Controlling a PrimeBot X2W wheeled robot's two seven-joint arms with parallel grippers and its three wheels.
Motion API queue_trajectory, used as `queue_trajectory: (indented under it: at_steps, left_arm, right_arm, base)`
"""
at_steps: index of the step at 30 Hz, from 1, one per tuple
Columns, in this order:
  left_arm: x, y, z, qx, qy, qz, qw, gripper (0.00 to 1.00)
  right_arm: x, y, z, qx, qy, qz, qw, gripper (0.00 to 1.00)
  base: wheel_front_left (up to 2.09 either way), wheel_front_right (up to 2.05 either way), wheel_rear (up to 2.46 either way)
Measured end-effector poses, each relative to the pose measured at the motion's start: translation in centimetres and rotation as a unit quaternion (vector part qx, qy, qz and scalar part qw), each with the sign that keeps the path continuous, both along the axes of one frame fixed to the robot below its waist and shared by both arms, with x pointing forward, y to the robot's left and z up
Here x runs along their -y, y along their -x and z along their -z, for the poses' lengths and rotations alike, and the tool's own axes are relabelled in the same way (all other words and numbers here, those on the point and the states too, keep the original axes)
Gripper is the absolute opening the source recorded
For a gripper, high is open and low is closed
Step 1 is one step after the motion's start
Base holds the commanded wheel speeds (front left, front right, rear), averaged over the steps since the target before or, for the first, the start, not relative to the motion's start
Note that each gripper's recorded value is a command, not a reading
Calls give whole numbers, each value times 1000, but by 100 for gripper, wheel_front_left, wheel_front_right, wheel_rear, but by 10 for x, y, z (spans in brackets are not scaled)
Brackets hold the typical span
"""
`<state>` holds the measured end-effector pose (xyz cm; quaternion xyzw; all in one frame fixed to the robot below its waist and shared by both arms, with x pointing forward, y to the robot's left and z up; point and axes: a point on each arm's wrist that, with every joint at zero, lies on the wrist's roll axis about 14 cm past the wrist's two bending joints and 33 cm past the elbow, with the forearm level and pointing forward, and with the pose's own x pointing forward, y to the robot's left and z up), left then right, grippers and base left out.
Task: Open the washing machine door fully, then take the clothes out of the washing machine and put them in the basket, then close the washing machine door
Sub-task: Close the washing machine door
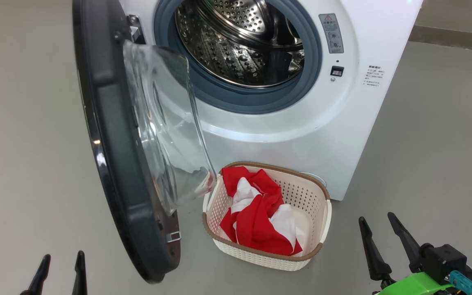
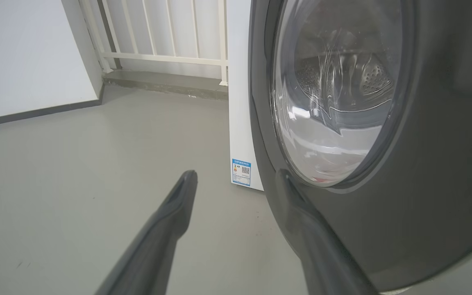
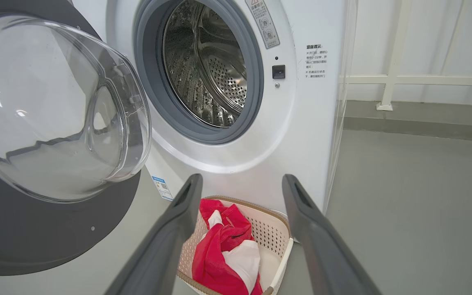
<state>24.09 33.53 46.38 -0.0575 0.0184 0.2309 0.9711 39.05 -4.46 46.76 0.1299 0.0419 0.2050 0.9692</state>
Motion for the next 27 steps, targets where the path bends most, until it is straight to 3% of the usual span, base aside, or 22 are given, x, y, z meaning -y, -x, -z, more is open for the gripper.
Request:
queue_trajectory:
  at_steps: [6, 7, 8, 9, 14, 17, 22, 27]
  left_arm:
    - [-2, 1, -1, 6, 5, -5, 1000, 100]
    - [-2, 1, -2, 10, 10, -7, 1000, 73]
    - [-2, 1, -2, 16, 19, -9, 1000, 27]
    - [-1, 1, -4, 25, 31, -11, 999, 0]
    - [-6, -1, -15, 81, 92, -25, 992, 0]
    - [-18, -5, -31, 151, 162, -46, 974, 0]
    - [-40, -13, -65, 282, 311, -56, 906, 0]
    - [-53, -18, -98, 349, 434, -17, 830, 0]
  right_arm:
    - [-1, 0, -1, 1, 0, -1, 1000, 100]
    - [-1, 0, -1, 1, 0, -1, 1000, 100]
    - [-1, 0, -1, 2, 0, -1, 1000, 100]
    - [-1, 0, -2, 2, 0, -1, 1000, 100]
    - [-1, 1, -4, 5, 0, -1, 1000, 100]
    - [-1, 1, -3, 5, 0, -2, 1000, 100]
    - [-1, 1, -3, 4, 0, -1, 1000, 100]
    - [0, 1, -3, 2, -3, 1, 1000, 100]
  base:
    - [0, 0, 0]
    - [0, 0, 0]
    - [0, 0, 0]
    - [0, 0, 0]
    - [0, 0, 0]
    - [0, 0, 0]
    - [0, 0, 0]
    - [0, 0, 0]
